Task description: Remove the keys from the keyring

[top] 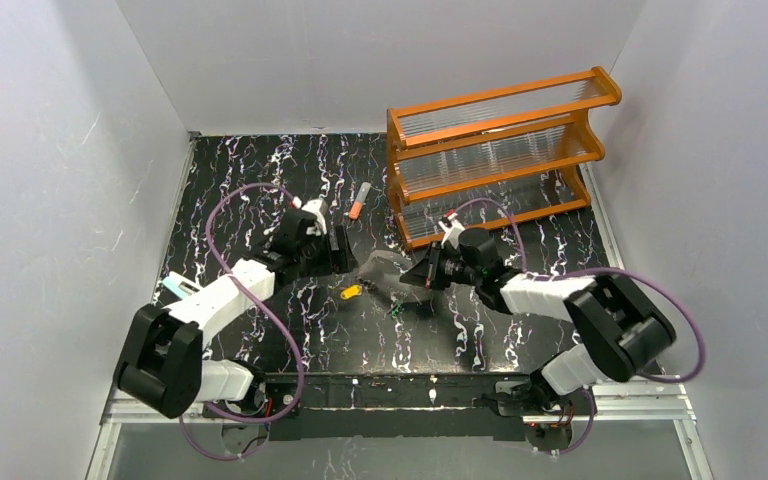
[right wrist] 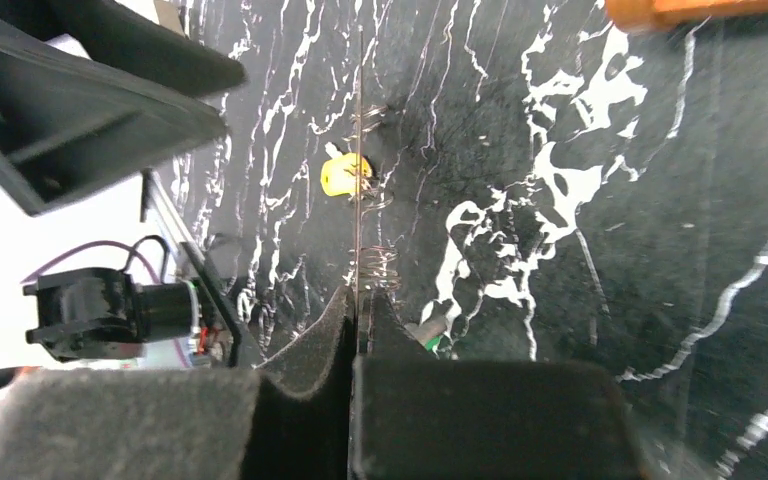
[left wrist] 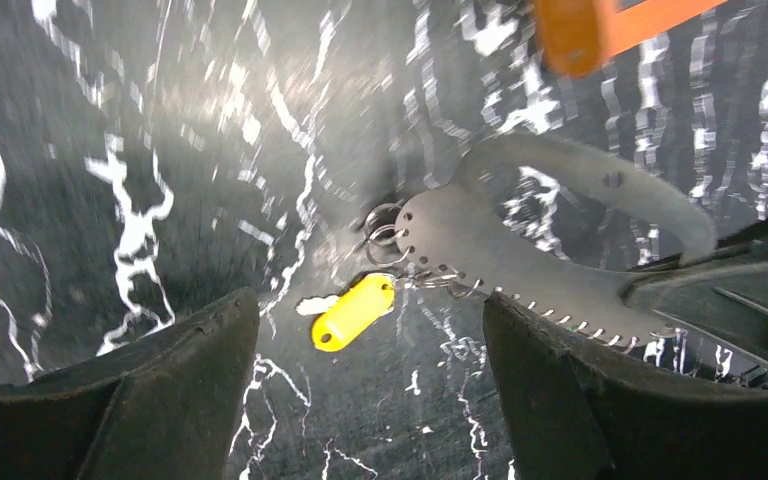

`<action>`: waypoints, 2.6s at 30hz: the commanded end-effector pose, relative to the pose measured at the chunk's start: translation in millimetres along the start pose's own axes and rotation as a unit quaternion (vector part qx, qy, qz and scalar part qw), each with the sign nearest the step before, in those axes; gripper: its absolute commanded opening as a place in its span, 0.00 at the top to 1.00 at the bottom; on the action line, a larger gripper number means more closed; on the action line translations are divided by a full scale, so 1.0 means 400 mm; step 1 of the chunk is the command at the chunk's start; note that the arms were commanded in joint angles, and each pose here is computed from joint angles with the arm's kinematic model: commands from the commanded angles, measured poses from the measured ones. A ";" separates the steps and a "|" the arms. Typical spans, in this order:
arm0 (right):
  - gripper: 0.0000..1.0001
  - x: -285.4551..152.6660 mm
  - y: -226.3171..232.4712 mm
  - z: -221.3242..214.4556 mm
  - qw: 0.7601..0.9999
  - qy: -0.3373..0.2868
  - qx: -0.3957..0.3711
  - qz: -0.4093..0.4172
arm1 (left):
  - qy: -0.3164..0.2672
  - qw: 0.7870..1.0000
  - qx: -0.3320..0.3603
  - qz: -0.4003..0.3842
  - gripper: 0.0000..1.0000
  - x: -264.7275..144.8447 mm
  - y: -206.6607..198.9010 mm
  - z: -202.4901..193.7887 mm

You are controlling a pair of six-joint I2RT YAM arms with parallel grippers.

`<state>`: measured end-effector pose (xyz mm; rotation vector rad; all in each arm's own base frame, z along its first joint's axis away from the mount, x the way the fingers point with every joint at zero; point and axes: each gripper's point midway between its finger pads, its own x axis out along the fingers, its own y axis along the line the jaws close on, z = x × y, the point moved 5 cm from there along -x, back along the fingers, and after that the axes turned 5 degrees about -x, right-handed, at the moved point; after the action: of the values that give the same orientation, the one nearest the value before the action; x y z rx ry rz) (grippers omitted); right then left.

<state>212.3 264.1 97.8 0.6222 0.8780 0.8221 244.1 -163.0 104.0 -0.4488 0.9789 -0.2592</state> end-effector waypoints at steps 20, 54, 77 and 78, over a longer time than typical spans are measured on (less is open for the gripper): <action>0.99 -0.181 0.229 0.120 0.924 0.039 -0.352 0.143 | -0.040 0.834 0.411 -0.367 0.16 -0.225 -0.288 0.114; 0.28 -0.231 0.238 0.118 0.886 -0.059 -0.440 0.136 | 0.025 0.787 0.445 -0.427 1.00 -0.269 -0.349 0.025; 0.09 -0.231 0.164 0.049 0.829 -0.198 -0.494 0.171 | -0.019 0.802 0.441 -0.403 1.00 -0.386 -0.384 0.077; 0.09 -0.224 0.166 0.048 0.828 -0.194 -0.495 0.180 | -0.018 0.802 0.439 -0.406 1.00 -0.388 -0.386 0.076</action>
<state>167.6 209.7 160.6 -0.0106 0.0962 1.2024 192.3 -228.0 279.9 0.0603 0.5334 -1.3824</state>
